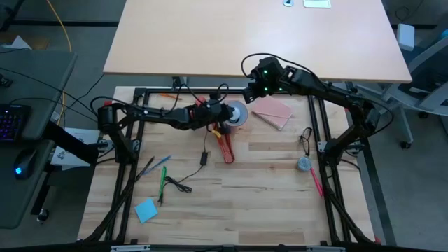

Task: Screw lightbulb
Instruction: Insert the white lightbulb into the red lamp

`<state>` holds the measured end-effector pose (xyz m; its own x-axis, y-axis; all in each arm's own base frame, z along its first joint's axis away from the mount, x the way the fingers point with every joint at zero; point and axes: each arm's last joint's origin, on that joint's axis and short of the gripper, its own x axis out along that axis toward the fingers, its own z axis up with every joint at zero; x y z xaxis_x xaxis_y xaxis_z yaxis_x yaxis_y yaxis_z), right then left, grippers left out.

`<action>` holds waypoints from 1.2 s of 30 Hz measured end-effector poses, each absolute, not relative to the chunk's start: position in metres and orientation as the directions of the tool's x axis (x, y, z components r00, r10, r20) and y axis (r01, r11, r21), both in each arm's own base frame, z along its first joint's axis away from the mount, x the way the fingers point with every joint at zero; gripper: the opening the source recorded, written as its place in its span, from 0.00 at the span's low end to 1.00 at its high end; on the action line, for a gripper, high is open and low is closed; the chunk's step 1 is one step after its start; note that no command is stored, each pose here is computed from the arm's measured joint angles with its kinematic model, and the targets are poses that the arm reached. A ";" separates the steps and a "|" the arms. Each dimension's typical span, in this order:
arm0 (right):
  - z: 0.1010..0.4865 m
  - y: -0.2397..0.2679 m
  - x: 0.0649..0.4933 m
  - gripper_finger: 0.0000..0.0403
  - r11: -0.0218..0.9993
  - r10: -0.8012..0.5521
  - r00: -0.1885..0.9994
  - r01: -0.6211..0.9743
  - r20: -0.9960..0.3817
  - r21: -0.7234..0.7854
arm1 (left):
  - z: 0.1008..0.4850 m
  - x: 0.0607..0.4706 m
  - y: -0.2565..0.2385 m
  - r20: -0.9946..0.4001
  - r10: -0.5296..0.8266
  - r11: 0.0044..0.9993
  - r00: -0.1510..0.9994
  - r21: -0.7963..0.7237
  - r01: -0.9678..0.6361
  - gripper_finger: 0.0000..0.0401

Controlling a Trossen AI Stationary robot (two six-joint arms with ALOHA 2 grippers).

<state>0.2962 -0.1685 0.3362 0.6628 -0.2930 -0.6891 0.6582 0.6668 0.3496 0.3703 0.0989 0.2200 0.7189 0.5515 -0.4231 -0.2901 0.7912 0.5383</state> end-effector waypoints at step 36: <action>0.336 -0.169 0.296 0.00 0.666 -0.293 0.662 0.659 -0.690 0.349 | 0.221 0.370 0.100 -0.417 0.548 0.786 0.726 0.552 -0.276 0.01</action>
